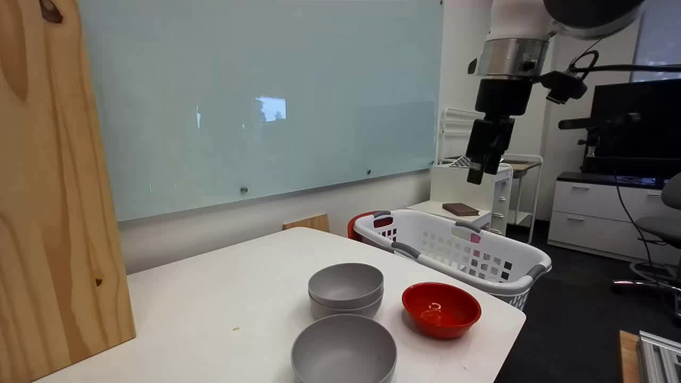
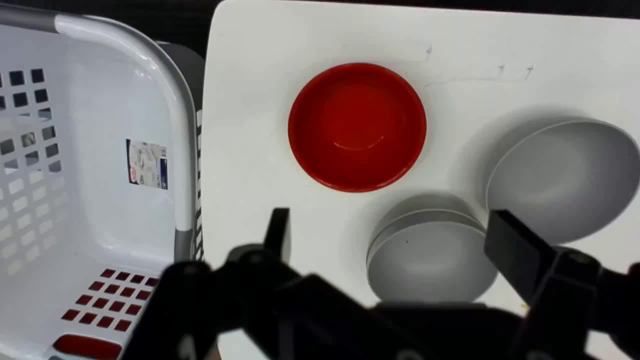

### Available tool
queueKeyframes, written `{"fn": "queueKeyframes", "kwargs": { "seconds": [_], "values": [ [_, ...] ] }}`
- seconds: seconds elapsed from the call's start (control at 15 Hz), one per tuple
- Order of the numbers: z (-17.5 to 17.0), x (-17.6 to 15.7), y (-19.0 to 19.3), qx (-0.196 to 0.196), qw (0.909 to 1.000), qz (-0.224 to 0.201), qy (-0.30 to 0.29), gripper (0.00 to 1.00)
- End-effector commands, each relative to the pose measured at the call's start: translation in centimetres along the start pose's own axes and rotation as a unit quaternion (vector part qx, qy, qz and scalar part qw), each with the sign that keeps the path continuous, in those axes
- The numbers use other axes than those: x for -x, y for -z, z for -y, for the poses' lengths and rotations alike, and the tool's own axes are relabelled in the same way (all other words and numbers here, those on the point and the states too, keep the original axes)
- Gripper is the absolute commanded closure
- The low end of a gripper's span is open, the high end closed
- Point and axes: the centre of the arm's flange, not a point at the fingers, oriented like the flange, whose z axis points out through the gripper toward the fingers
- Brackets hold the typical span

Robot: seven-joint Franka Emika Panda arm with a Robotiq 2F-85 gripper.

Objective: Pick up the grey bowl on the left and place it on the stacked grey bowls.

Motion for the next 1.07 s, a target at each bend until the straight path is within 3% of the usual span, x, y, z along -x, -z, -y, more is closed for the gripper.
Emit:
{"fn": "queueKeyframes", "kwargs": {
  "seconds": [0.0,1.0],
  "values": [
    [0.05,0.24,-0.55,0.000,1.0000,0.007,0.001,0.00],
    [0.18,0.10,-1.00,0.001,1.0000,0.007,0.005,0.00]
  ]
}}
